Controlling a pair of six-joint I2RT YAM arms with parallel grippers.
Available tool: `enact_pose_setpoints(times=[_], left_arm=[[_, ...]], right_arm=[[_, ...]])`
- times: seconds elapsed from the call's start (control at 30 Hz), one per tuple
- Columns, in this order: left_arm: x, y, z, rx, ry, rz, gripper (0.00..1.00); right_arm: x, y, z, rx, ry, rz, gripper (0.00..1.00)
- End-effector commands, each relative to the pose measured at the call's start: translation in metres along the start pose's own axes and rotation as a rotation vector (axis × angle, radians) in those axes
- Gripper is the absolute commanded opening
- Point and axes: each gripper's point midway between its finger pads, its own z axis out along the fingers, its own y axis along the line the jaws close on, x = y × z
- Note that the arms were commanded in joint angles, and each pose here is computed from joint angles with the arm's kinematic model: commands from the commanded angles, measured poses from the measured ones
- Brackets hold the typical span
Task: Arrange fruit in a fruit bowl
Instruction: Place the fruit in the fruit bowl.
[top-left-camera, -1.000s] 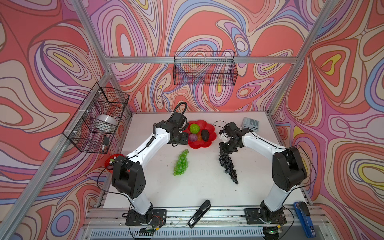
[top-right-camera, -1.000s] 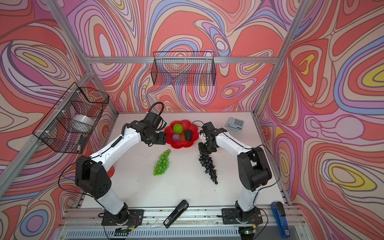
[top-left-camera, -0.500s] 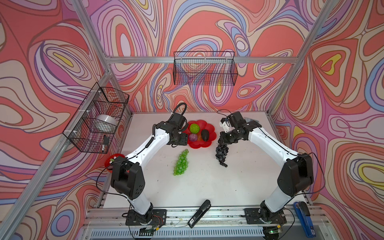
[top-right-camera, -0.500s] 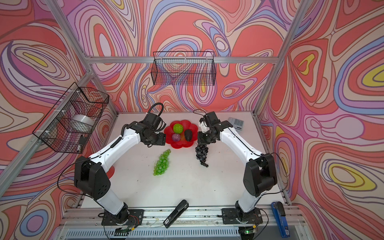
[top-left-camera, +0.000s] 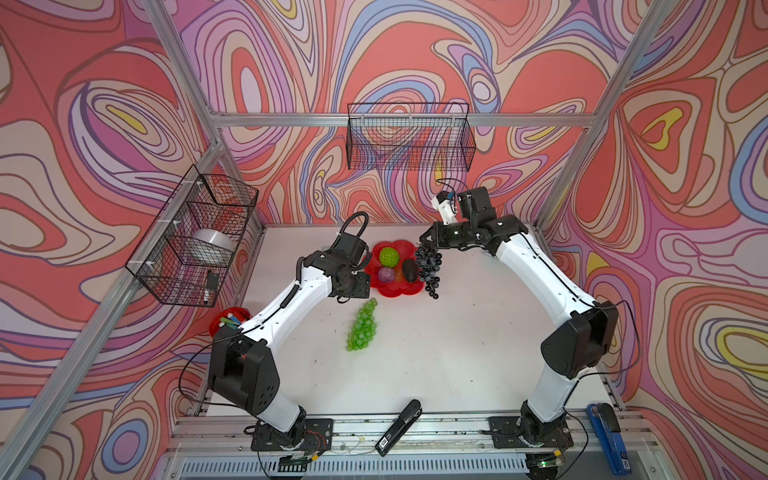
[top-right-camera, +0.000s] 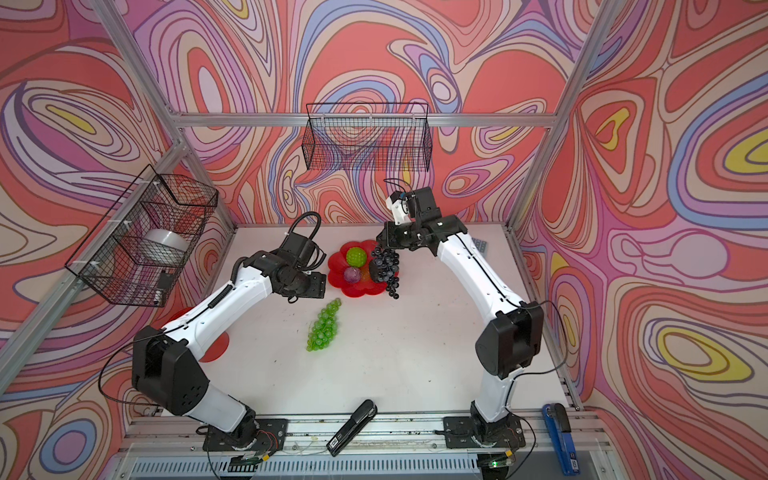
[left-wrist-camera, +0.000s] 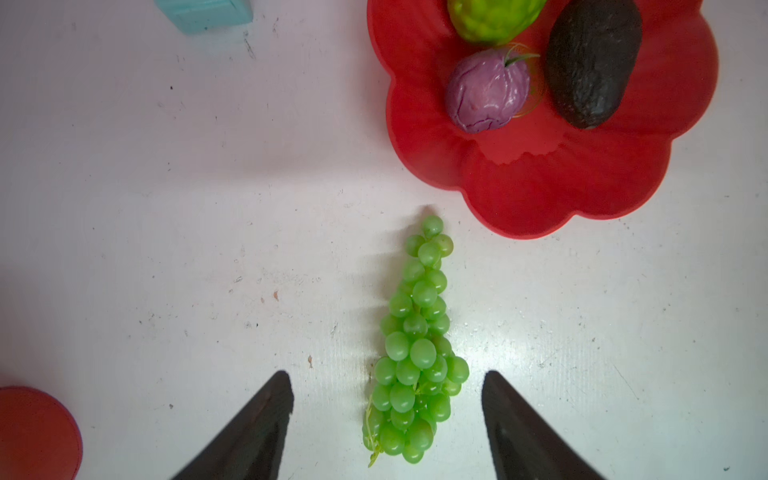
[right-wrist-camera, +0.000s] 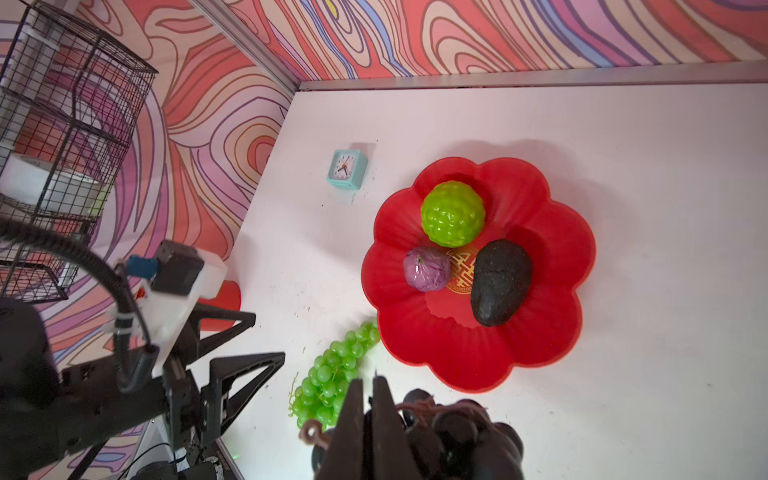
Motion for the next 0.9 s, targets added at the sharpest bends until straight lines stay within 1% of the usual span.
enact_pose_setpoints(times=[0.0, 0.23, 0.63, 0.87], left_arm=[[0.002, 0.006, -0.006, -0.011, -0.018, -0.029, 0.75], [0.008, 0.01, -0.006, -0.017, -0.024, -0.028, 0.75], [0.01, 0.01, -0.005, -0.017, -0.024, -0.024, 0.76], [0.013, 0.012, -0.005, -0.019, -0.028, -0.025, 0.76]], right_arm=[[-0.014, 0.009, 0.01, -0.054, -0.032, 0.012, 0.0], [-0.016, 0.007, 0.025, -0.072, -0.029, 0.031, 0.0], [-0.004, -0.01, 0.061, -0.084, 0.012, 0.073, 0.0], [-0.006, -0.002, 0.066, -0.092, 0.006, 0.064, 0.0]])
